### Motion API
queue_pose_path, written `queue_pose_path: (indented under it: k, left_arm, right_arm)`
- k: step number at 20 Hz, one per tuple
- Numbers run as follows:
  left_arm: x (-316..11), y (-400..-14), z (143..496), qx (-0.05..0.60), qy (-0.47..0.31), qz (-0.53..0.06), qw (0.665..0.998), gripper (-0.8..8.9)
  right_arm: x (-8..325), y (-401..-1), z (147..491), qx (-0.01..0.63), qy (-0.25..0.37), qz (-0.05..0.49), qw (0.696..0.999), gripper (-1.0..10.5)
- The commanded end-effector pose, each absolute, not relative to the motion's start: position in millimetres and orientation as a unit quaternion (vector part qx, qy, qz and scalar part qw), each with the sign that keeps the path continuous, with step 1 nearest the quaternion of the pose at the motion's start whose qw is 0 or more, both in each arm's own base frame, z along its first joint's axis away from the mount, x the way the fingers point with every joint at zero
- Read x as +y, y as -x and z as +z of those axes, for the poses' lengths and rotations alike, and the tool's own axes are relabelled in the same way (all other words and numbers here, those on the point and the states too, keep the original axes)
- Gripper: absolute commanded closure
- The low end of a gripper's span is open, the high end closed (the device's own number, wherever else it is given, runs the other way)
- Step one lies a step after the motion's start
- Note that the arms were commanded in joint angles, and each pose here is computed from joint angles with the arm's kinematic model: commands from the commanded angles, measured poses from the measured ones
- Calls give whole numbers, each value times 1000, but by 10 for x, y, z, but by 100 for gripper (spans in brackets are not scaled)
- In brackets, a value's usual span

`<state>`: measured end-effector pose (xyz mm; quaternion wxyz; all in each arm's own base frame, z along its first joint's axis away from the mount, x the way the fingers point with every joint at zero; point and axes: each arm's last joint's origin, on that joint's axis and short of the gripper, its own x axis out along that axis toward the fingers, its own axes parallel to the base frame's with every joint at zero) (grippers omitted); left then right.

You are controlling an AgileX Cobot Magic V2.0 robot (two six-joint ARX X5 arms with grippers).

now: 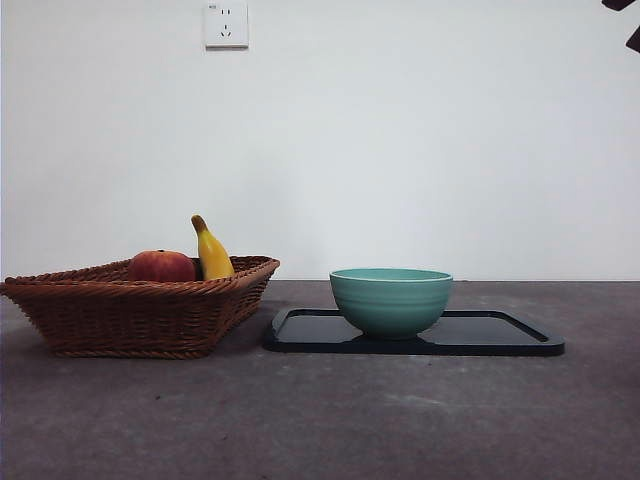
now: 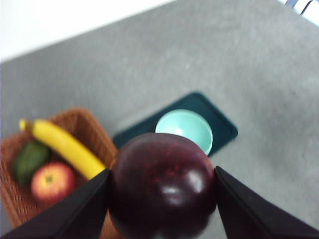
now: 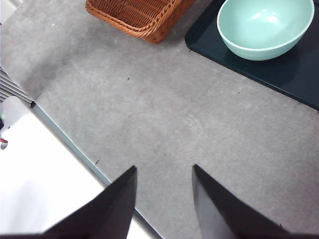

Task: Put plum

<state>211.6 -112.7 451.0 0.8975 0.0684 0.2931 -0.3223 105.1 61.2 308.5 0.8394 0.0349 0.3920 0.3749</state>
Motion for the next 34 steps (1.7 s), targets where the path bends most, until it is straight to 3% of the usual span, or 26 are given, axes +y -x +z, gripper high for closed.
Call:
queue_pose_path:
  k: [1, 14, 23, 30, 32, 34]
  left_arm:
    - [-1148, -2225, 4309, 318, -67, -313, 893, 536]
    - [-879, -2749, 2676, 353, -64, -210, 909, 537]
    - [-965, -3122, 2069, 395, -76, -209, 891, 537]
    - [-974, -3158, 1939, 413, -86, -212, 881, 532]
    - [-974, -3155, 1936, 415, -86, -212, 880, 496]
    - [-975, -3156, 1938, 415, -85, -212, 881, 394]
  right_arm:
    - [624, -1061, 3113, 383, -29, 382, 841, 770]
    - [627, -1066, 3115, 381, -29, 382, 841, 770]
    - [627, -1066, 3115, 382, -31, 381, 841, 770]
    - [627, -1066, 3115, 383, -33, 381, 841, 770]
    - [627, -1066, 3115, 383, -33, 380, 841, 770]
    - [627, -1066, 3115, 383, -33, 380, 841, 770]
